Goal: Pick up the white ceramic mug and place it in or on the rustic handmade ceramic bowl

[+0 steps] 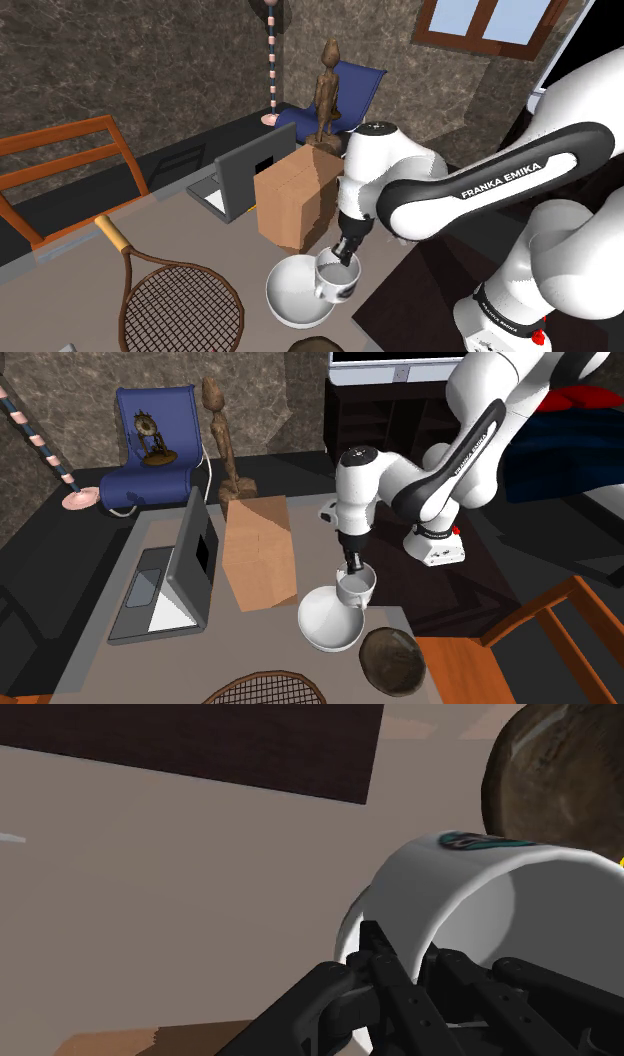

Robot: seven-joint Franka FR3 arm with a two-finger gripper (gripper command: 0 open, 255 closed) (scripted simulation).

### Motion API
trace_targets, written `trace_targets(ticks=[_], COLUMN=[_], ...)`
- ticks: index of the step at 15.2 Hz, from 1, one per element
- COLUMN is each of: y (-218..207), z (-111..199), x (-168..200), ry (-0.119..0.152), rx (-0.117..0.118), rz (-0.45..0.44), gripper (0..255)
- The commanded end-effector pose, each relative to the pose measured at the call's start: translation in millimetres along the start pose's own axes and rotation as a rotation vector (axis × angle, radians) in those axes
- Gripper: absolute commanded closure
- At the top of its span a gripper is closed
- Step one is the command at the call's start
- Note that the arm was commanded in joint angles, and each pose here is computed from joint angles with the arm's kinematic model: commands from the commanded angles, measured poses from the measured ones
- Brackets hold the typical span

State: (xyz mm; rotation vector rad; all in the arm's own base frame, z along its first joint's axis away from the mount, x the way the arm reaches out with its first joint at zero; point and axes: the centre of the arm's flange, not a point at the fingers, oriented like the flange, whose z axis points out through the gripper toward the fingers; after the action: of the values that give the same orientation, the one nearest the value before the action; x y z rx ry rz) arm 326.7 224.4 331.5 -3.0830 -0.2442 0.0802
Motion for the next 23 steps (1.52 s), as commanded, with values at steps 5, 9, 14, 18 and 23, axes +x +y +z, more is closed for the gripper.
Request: trace_targets(ticks=[5, 9, 14, 18, 23], y=[-75.4, -123.6, -175.1, -174.0, -172.7], z=[2.2, 3.5, 5.0, 26.1, 52.4], x=[-32.8, -54.3, -77.4, -76.4, -75.1], ry=[0.000, 0.000, 0.000, 0.000, 0.000], rx=[0.000, 0.000, 0.000, 0.000, 0.000], rz=[0.002, 0.002, 0.002, 0.002, 0.002], gripper=[255, 255, 255, 255, 255])
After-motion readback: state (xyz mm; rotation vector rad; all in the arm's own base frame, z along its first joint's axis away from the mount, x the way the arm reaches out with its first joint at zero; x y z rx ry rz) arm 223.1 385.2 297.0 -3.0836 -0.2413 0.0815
